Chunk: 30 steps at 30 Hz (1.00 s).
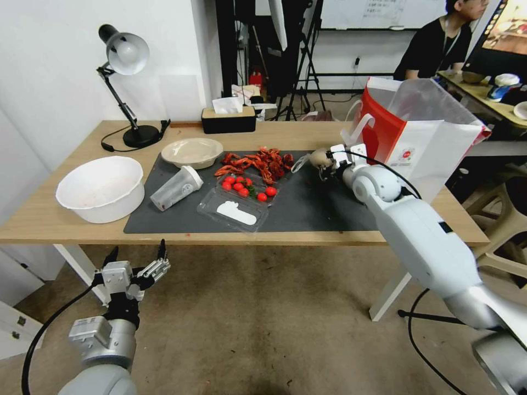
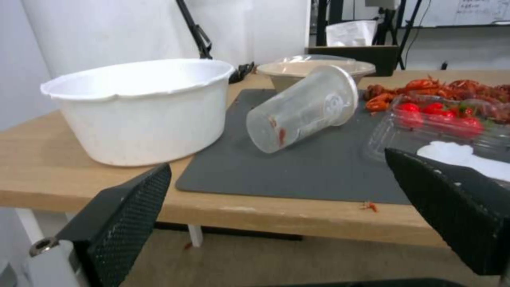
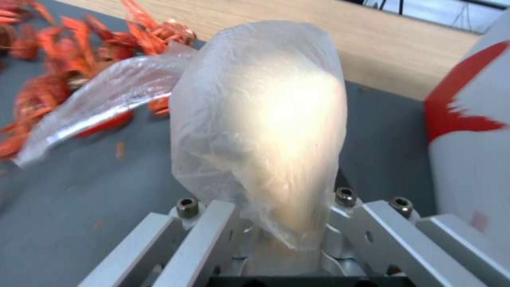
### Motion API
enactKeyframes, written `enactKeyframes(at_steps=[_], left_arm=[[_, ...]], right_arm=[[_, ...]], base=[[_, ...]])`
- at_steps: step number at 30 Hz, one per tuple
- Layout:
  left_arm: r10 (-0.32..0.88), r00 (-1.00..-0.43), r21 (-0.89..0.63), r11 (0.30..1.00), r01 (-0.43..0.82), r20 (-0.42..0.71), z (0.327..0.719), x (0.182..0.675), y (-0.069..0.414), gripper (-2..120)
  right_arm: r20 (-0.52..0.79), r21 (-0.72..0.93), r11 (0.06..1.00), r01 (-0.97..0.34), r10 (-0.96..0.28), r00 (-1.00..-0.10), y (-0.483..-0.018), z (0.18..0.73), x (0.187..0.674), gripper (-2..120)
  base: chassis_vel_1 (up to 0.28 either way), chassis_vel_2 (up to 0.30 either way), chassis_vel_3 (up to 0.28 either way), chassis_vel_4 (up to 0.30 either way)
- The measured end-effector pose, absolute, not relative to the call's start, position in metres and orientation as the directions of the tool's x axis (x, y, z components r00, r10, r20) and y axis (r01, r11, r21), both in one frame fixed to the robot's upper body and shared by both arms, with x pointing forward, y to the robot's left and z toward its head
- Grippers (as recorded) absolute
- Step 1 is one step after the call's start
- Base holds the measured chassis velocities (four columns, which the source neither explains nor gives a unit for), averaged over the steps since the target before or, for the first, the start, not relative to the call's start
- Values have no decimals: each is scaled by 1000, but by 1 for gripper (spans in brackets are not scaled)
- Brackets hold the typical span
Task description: Pick up the trash from the table and place it into the takeout bag.
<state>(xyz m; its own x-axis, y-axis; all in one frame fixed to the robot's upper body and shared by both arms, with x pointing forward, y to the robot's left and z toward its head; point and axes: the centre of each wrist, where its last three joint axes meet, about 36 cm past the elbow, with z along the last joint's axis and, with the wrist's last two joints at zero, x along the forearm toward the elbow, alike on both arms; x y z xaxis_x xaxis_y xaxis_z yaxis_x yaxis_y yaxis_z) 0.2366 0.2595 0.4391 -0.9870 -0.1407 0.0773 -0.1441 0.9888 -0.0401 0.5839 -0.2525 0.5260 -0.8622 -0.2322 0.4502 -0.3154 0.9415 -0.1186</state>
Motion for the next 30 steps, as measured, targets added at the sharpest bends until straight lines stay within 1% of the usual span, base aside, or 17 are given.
enactKeyframes(at_steps=[2,6,15,16,18,21,22,23,28,30], left_arm=[[-140,-987,-40,989,-144,77,439,237,259,100],[-138,-988,-37,989,-141,70,443,236,260,100],[-138,-988,-36,989,-141,69,444,235,260,100],[-139,-988,-37,989,-142,69,444,235,260,100],[-139,-988,-38,989,-142,69,444,235,260,100],[-139,-988,-41,989,-142,69,443,235,259,100],[-139,-988,-41,989,-142,69,443,235,259,100],[-139,-988,-42,989,-142,69,443,236,259,100],[-138,-988,-42,989,-141,70,442,236,258,100],[-138,-988,-43,989,-141,69,442,236,258,100]], right_arm=[[449,-119,941,-316,-233,-862,-253,526,583,10],[428,-136,932,-334,-249,-869,-260,540,559,8],[412,-145,928,-342,-258,-874,-265,547,546,8],[377,-162,920,-356,-276,-884,-273,563,522,8],[364,-169,918,-359,-281,-888,-275,570,515,8],[308,-196,905,-377,-308,-900,-277,593,494,8],[308,-196,905,-377,-308,-900,-277,593,494,8],[269,-219,904,-368,-306,-913,-279,606,486,8],[227,-238,906,-351,-299,-927,-281,619,481,8],[182,-254,910,-327,-287,-941,-283,632,480,8]], base=[[0,0,0,0],[0,0,0,0],[0,0,0,0],[0,0,0,0],[0,0,0,0],[0,0,0,0],[0,0,0,0],[0,0,0,0],[0,0,0,0],[0,0,0,0]])
